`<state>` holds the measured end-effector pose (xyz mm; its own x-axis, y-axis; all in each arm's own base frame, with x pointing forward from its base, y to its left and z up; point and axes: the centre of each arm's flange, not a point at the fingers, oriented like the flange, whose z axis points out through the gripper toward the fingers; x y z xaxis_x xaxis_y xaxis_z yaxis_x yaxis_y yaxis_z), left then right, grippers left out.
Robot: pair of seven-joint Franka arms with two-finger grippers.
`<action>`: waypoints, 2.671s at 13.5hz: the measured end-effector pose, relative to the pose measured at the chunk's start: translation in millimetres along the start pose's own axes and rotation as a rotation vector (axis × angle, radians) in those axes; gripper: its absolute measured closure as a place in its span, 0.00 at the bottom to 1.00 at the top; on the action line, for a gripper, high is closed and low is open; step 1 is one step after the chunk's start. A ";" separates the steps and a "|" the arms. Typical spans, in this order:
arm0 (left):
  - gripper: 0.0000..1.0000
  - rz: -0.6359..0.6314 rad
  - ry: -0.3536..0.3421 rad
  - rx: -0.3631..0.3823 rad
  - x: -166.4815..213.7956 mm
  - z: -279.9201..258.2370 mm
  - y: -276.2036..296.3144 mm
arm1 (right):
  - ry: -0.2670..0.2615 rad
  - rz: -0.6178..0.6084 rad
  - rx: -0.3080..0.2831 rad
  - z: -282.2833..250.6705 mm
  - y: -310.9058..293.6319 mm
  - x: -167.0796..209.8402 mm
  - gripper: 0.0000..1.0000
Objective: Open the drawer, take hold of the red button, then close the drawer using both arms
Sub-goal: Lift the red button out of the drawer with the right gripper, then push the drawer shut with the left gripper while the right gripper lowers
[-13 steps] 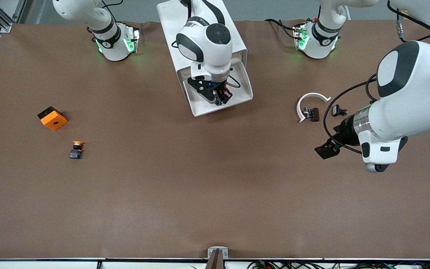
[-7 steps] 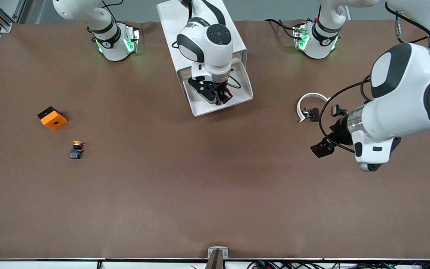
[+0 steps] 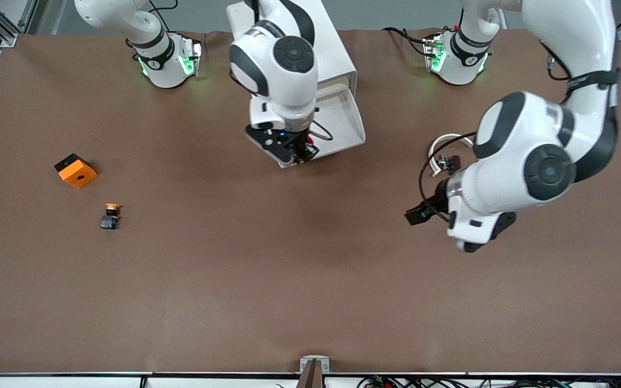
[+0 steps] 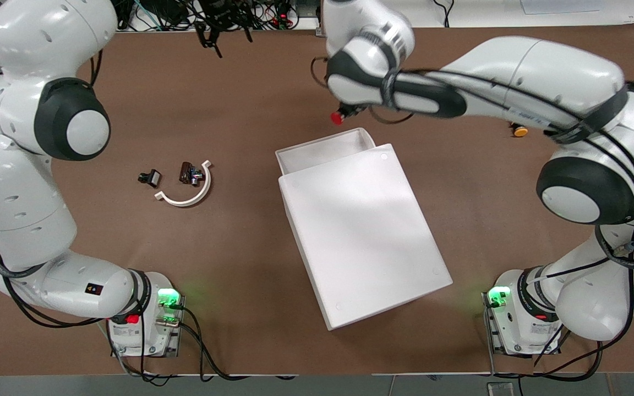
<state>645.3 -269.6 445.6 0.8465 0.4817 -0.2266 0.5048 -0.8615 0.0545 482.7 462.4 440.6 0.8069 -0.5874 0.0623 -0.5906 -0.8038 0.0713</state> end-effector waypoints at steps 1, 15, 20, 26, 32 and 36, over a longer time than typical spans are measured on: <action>0.00 0.041 0.017 -0.003 -8.2 19.4 12.6 | -0.007 -0.042 -0.020 -19.3 12.0 29.0 0.59; 0.00 0.310 0.006 0.081 -170.2 210.7 63.1 | -0.056 -0.581 -0.005 -3.0 192.9 316.5 0.59; 0.00 0.328 -0.052 0.081 -215.9 216.8 61.9 | 0.043 -0.616 0.051 122.2 213.7 337.4 0.59; 0.00 0.340 -0.132 0.096 -281.5 235.7 65.6 | 0.087 -0.645 0.068 230.2 282.1 352.7 0.59; 0.00 0.341 -0.192 0.104 -322.0 245.7 64.9 | 0.096 -0.656 0.071 259.2 310.5 346.9 0.59; 0.00 0.311 -0.233 0.092 -325.0 247.0 65.0 | 0.089 -0.651 0.071 281.0 319.6 337.4 0.59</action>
<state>361.2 -521.8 282.6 0.8904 0.1554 -0.4279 0.2042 -0.9764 0.0703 568.5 -19.2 204.6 0.9934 0.0283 0.1109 0.0222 -0.9982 0.0562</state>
